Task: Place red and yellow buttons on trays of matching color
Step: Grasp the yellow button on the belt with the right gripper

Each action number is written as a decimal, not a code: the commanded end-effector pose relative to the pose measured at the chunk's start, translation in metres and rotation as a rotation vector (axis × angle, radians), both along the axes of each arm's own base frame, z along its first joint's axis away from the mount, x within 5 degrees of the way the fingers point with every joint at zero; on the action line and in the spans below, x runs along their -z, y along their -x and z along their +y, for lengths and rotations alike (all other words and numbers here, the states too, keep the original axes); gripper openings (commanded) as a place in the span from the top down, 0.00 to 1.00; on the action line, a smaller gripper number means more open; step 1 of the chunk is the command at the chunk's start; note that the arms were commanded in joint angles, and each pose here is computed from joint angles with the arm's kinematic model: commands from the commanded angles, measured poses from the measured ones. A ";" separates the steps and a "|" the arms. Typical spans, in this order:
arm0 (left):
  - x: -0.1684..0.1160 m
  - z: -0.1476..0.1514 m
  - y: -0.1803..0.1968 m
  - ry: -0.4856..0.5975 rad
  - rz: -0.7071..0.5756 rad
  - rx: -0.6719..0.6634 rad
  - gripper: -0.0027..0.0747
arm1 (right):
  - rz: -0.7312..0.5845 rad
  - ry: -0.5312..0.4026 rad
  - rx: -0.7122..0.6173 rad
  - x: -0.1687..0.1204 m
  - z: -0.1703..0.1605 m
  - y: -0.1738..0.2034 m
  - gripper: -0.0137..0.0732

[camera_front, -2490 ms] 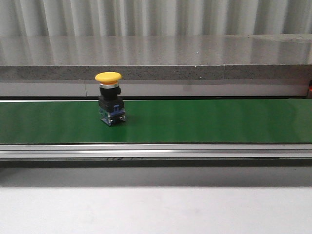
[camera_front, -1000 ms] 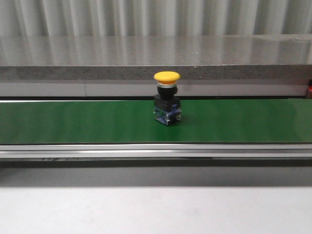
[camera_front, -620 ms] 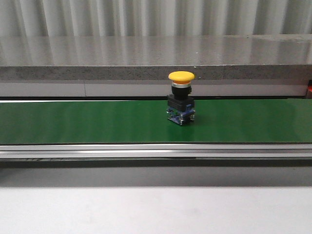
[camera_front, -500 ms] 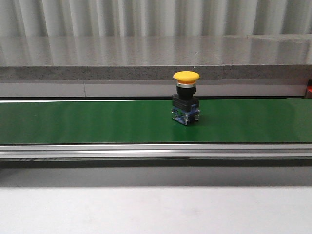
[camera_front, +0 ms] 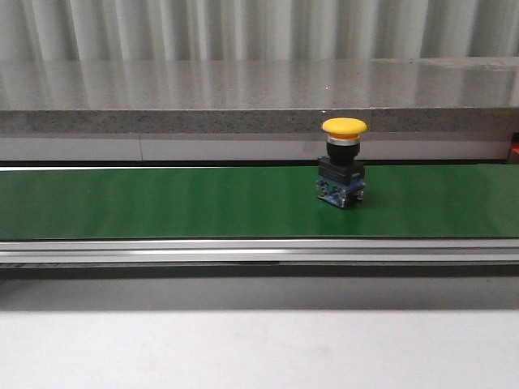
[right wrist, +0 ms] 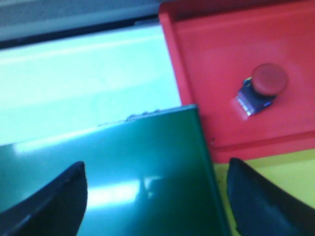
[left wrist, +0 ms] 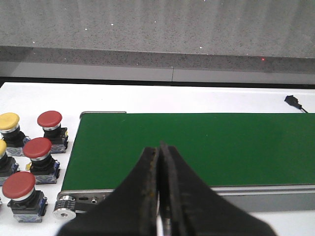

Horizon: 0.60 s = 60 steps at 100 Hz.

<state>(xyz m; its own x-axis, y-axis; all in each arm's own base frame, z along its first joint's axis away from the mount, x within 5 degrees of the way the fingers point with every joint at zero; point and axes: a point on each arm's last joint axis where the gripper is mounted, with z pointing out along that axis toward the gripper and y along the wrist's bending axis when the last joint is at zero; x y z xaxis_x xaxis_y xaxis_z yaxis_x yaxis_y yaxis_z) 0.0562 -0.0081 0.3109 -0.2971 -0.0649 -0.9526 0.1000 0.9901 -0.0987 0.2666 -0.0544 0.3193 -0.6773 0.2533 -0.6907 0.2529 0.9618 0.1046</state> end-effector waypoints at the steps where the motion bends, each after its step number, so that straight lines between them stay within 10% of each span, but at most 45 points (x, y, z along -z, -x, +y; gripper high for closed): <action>1: -0.013 0.000 -0.002 0.010 -0.088 0.006 0.99 | -0.071 0.044 -0.074 -0.015 0.017 0.018 0.17; 60: -0.013 0.000 -0.002 0.010 -0.088 0.006 0.99 | 0.071 0.093 -0.465 0.004 0.091 0.035 0.17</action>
<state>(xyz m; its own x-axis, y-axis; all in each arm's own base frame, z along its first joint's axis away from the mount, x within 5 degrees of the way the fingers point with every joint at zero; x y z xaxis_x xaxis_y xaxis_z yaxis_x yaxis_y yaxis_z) 0.0562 -0.0081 0.3109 -0.2971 -0.0649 -0.9526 0.1000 0.9901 -0.0987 0.2257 0.0297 0.3056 -0.8025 -0.1206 -0.5844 -0.1676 0.9855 0.0268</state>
